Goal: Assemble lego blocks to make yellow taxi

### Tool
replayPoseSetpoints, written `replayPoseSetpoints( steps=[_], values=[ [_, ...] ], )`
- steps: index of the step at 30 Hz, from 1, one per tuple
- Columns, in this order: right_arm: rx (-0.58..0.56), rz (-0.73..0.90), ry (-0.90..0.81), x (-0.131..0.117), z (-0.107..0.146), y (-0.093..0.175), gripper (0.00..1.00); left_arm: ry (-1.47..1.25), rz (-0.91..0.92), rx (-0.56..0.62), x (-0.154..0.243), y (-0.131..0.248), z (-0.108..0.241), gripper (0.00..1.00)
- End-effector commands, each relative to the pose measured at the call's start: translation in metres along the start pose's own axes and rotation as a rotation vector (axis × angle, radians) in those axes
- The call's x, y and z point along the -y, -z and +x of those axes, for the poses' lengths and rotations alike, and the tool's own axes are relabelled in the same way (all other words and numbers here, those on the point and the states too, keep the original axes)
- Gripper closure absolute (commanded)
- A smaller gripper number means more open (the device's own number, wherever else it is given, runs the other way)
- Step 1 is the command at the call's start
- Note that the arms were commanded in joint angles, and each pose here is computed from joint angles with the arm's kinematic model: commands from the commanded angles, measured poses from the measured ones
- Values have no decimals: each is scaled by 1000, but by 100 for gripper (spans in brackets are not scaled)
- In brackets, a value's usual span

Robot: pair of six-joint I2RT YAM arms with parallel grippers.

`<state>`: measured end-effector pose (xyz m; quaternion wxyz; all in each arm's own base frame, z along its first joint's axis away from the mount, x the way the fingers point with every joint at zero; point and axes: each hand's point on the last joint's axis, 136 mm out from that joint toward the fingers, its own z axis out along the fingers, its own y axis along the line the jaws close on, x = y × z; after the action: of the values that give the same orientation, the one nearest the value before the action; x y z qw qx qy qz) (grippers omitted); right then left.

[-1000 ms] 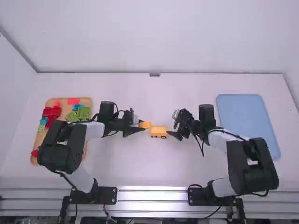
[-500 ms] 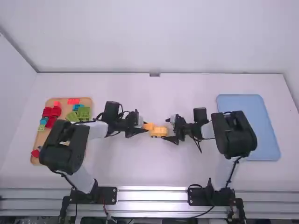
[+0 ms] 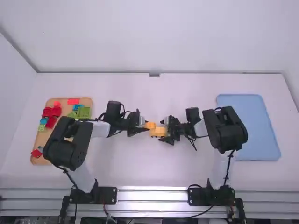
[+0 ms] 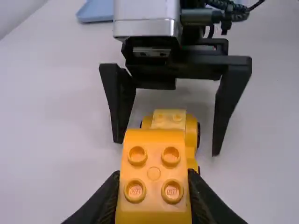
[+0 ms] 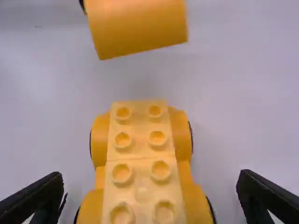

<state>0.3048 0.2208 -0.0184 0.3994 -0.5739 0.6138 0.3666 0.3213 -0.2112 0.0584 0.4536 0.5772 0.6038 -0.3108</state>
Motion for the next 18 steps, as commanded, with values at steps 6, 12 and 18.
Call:
replayPoseSetpoints(
  steps=[6, 12, 18],
  values=[
    [-26, 10, -1, 4, 6, -3, 0, 39, 30, 42, 1, -5, -2, 86],
    [-18, 1, 27, 2, 4, -4, 12, 45, 35, 42, 3, -6, -2, 86],
    [-23, -13, 59, -2, 6, -3, 32, 31, 66, 42, 12, -14, -6, 87]
  ],
)
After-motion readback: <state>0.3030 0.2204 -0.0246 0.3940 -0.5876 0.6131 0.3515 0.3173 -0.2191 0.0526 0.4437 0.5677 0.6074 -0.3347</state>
